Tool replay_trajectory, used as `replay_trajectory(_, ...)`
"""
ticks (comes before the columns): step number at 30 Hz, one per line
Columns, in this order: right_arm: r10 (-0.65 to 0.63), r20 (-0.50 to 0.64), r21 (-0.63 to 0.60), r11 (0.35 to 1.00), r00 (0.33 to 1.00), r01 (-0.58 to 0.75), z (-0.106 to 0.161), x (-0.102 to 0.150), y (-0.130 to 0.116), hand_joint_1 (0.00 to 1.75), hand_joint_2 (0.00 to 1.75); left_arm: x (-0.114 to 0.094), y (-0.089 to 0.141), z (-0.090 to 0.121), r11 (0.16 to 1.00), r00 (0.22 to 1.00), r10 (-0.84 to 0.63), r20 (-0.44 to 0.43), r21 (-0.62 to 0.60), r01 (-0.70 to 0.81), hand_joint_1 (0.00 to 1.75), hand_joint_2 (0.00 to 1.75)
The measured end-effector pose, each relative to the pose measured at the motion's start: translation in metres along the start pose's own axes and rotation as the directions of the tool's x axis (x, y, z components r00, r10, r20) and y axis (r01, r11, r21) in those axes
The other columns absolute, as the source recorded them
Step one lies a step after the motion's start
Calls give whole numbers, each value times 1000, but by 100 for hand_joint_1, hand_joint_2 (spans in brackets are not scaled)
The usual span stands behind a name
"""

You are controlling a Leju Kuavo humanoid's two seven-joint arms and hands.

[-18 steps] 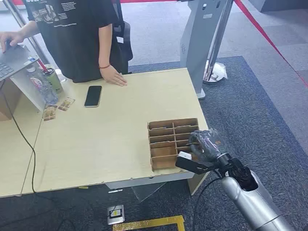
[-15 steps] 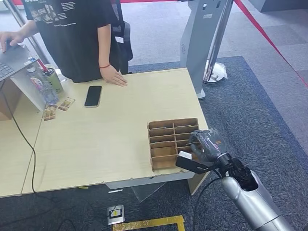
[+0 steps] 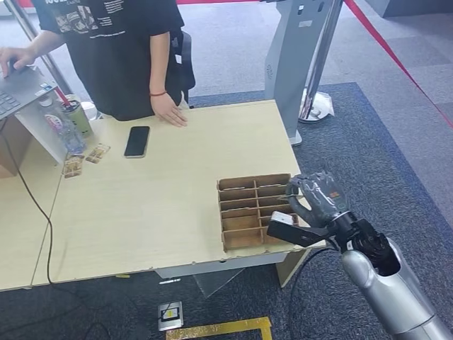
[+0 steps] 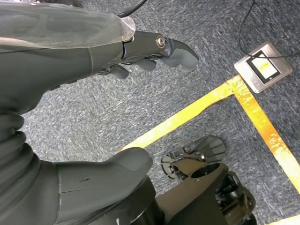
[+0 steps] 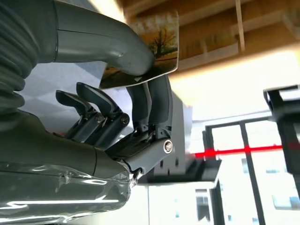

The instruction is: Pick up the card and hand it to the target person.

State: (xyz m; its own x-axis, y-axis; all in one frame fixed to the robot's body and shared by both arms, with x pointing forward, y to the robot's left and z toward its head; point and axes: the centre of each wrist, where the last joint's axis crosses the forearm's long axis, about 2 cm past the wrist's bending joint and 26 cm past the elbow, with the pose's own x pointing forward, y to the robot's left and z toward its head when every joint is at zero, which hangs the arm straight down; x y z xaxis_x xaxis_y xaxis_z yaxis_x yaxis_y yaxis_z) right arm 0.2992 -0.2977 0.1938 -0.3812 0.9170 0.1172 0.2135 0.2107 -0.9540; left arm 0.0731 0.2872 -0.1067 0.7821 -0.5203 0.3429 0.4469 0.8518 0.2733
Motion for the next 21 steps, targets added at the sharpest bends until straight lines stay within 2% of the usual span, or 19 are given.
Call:
replay_trajectory(5,-18,43,-92,996,999,22,-5,1,-32,175,175,-1,0,0,1000,1000,3,-2,2,-3,0,175)
replay_trajectory(11,-87,132,-241,964,987,117,-15,3,-67,175,175,-1,0,0,1000,1000,5,-3,8,-5,0,175)
replay_trajectory(15,-84,168,-301,945,982,132,-24,4,-80,175,175,1,0,0,1000,1000,-2,2,9,2,0,175)
replay_trajectory(21,-13,161,-358,931,987,71,-44,3,-88,175,175,7,1,-1,1000,1000,-11,6,8,11,0,175)
